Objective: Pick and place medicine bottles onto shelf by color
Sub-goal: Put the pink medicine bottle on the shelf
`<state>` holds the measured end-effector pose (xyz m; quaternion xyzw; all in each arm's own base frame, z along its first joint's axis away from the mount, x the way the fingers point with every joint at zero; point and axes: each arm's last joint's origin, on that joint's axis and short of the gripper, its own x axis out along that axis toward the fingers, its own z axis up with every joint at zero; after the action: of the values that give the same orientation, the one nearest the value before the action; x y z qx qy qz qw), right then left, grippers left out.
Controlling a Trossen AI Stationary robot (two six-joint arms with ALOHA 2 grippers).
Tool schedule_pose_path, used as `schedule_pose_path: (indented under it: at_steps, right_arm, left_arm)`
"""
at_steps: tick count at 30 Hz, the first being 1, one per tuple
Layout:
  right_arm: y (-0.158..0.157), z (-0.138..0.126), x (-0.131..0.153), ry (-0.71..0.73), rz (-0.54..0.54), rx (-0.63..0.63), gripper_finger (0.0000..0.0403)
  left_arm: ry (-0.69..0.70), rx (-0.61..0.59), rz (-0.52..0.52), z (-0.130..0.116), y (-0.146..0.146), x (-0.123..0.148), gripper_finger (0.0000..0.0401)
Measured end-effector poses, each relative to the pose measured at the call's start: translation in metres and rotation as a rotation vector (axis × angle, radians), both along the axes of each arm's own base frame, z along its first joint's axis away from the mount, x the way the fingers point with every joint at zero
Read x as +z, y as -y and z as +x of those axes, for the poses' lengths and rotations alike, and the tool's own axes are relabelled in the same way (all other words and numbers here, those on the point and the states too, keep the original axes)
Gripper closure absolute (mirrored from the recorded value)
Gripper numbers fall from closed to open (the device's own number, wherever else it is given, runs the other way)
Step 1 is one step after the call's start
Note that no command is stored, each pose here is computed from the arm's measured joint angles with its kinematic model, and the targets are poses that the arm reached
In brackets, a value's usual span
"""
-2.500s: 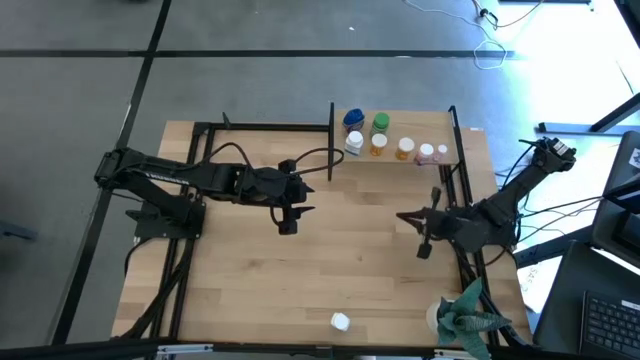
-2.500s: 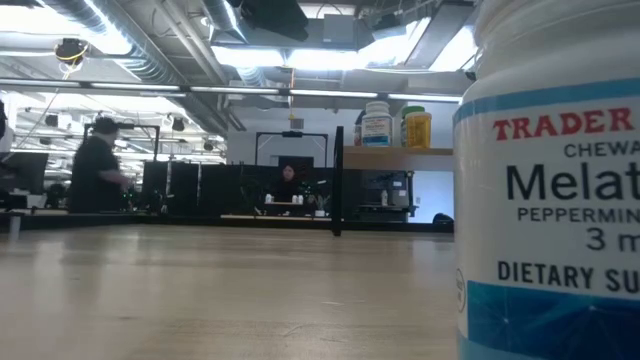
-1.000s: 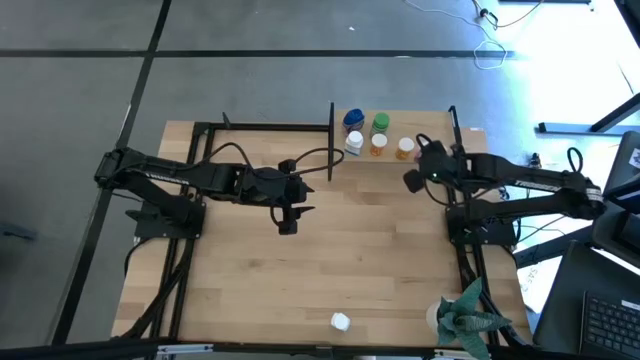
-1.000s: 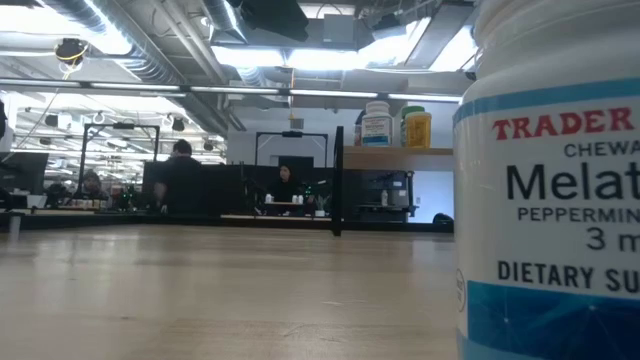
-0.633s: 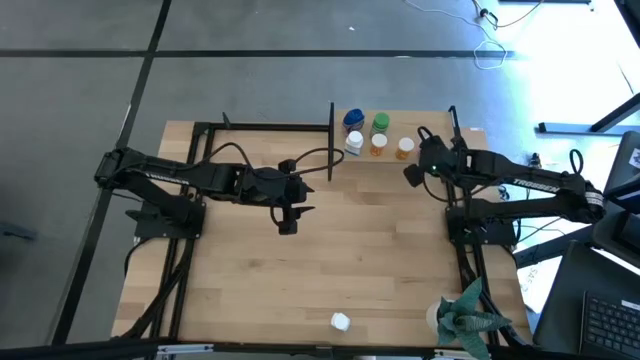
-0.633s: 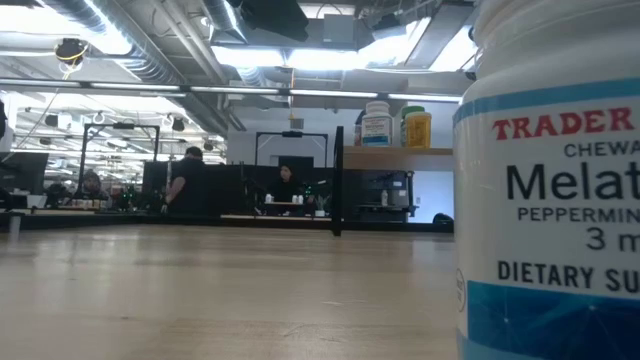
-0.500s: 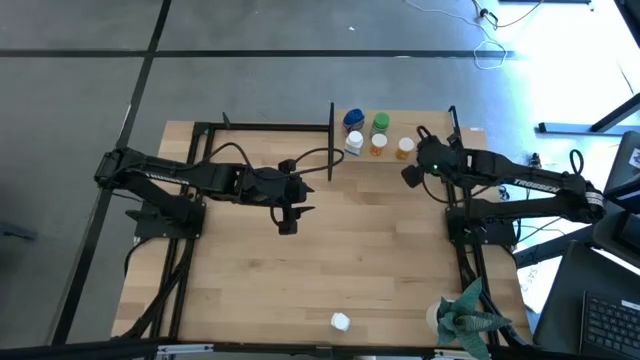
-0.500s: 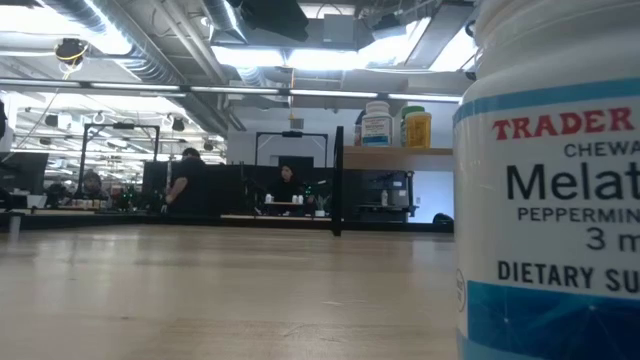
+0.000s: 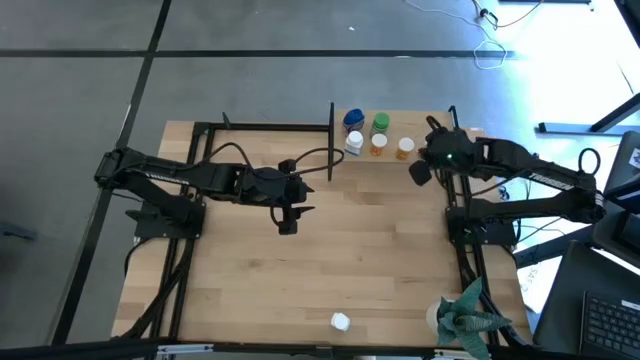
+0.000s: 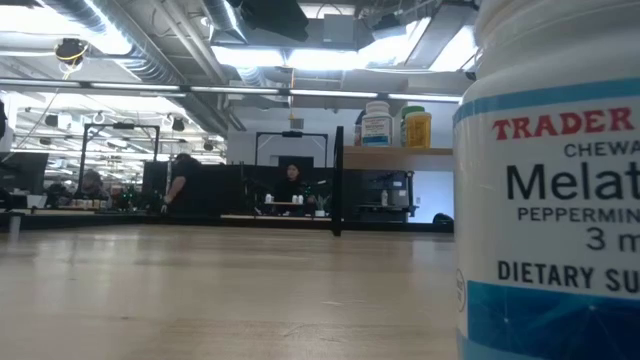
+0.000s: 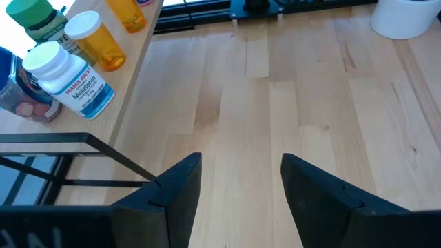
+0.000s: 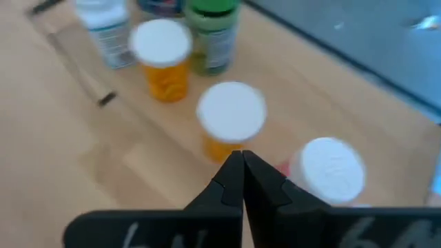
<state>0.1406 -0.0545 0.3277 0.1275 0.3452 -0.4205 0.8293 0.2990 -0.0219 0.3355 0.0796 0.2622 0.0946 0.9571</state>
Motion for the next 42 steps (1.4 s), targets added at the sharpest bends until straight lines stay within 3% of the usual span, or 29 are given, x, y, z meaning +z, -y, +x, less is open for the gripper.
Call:
schedule_pose_path:
  at_steps: [3,10,21,42]
  right_arm:
    - [-0.003,-0.001,0.007,-0.028,0.087,0.061,0.0398]
    - [0.002,0.006,-0.001,-0.26,0.197,0.081,0.0398]
    - [0.026,0.024,-0.01,-0.379,0.15,0.004,0.0398]
    - [0.048,0.021,-0.014,-0.494,0.049,-0.09,0.0398]
  left_arm:
    - [0.0,0.0,0.0,0.0,0.0,0.0,0.0208]
    - [0.0,0.0,0.001,0.0,0.0,0.0,0.0208]
    - [0.005,0.011,-0.019,0.0,0.0,0.0,0.0208]
    - [0.005,0.011,-0.019,0.0,0.0,0.0,0.0208]
